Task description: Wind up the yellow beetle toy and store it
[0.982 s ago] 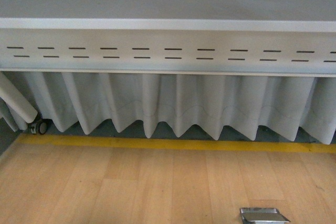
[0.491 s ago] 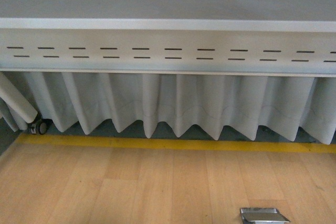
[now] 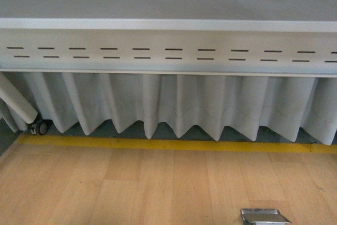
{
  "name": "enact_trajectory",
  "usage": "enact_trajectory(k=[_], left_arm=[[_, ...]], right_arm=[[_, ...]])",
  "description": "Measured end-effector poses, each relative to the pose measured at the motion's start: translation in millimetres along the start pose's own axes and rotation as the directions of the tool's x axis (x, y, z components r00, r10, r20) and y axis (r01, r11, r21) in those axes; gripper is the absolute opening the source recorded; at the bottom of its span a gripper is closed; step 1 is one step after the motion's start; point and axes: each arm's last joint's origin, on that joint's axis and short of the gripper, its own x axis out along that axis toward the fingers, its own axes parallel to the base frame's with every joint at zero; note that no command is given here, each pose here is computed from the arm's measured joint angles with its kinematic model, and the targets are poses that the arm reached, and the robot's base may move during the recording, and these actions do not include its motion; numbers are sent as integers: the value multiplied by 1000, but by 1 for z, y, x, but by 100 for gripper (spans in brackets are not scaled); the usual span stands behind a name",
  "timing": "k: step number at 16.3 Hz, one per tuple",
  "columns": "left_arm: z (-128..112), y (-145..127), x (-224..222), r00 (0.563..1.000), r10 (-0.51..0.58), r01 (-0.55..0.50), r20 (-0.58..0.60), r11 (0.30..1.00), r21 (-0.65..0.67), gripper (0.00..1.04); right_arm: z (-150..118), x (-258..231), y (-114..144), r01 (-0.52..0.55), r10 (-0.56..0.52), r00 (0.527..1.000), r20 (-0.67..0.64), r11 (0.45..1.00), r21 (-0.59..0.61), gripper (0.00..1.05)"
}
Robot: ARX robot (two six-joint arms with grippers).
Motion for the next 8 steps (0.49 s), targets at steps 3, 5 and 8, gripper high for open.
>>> enact_trajectory(k=[3,5,8], left_arm=[[0,0,0,1000,0,0,0,1000,0,98],[0,0,0,1000,0,0,0,1000,0,98],[0,0,0,1000,0,0,-4,1000,0,98]], right_arm=[[0,0,0,0,0,1000,0,1000,0,98],[0,0,0,0,0,1000,0,1000,0,98],[0,0,0,0,0,1000,-2,1000,0,98]])
